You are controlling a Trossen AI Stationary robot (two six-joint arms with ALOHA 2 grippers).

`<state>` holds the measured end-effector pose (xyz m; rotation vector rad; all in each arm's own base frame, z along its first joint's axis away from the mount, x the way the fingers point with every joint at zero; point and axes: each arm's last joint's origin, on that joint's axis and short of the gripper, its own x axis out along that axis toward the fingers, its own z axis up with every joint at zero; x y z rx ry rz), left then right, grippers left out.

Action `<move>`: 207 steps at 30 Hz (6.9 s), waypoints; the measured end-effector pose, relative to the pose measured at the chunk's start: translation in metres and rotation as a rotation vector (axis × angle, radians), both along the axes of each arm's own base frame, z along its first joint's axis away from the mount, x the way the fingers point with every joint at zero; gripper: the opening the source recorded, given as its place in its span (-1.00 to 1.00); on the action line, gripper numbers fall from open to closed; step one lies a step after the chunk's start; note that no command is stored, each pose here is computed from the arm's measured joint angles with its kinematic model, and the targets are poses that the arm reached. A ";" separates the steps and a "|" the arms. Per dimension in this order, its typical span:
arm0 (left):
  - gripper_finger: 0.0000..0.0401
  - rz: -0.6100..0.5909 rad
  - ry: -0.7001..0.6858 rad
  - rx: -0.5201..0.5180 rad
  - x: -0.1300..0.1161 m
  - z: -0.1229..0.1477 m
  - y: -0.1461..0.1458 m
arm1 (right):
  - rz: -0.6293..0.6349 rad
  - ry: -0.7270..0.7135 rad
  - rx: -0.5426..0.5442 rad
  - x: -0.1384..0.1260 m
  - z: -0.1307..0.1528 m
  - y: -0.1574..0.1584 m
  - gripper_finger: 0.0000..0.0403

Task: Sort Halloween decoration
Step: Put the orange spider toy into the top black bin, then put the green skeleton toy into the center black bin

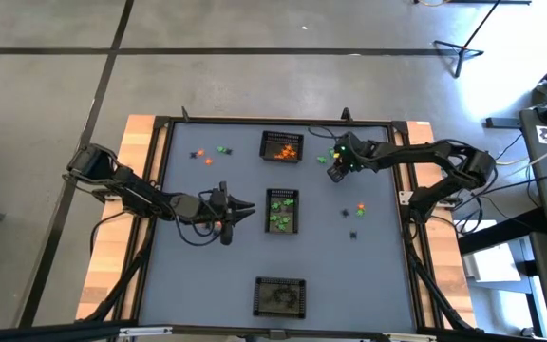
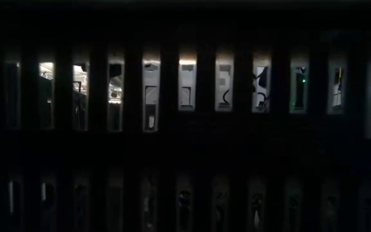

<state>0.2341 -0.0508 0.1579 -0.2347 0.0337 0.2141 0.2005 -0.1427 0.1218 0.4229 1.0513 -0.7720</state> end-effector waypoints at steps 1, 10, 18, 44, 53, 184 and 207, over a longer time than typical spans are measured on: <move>-0.63 0.000 0.000 0.000 0.000 0.000 0.000 | 0.005 -0.001 0.000 0.000 0.000 0.000 -0.22; -0.63 0.000 0.000 0.000 0.000 0.000 0.000 | 0.020 -0.018 -0.002 0.002 0.001 -0.001 -0.88; -0.63 0.003 0.018 -0.016 0.000 -0.002 0.000 | 0.048 -0.011 0.029 0.009 0.015 0.000 -0.94; -0.63 -0.013 0.059 -0.079 -0.002 -0.008 -0.006 | 0.308 -0.526 -0.202 0.088 0.089 0.060 -0.99; -0.63 0.032 0.057 -0.074 -0.003 -0.008 -0.005 | 0.288 -0.671 -0.240 0.099 0.090 0.035 -0.99; -0.93 -0.046 1.471 -0.128 -0.014 -0.027 0.273 | 0.542 -1.146 -0.275 -0.008 0.083 0.106 -0.41; -1.00 -0.126 1.010 0.137 0.043 0.082 0.131 | 0.562 -1.161 -0.255 -0.008 0.084 0.107 -0.41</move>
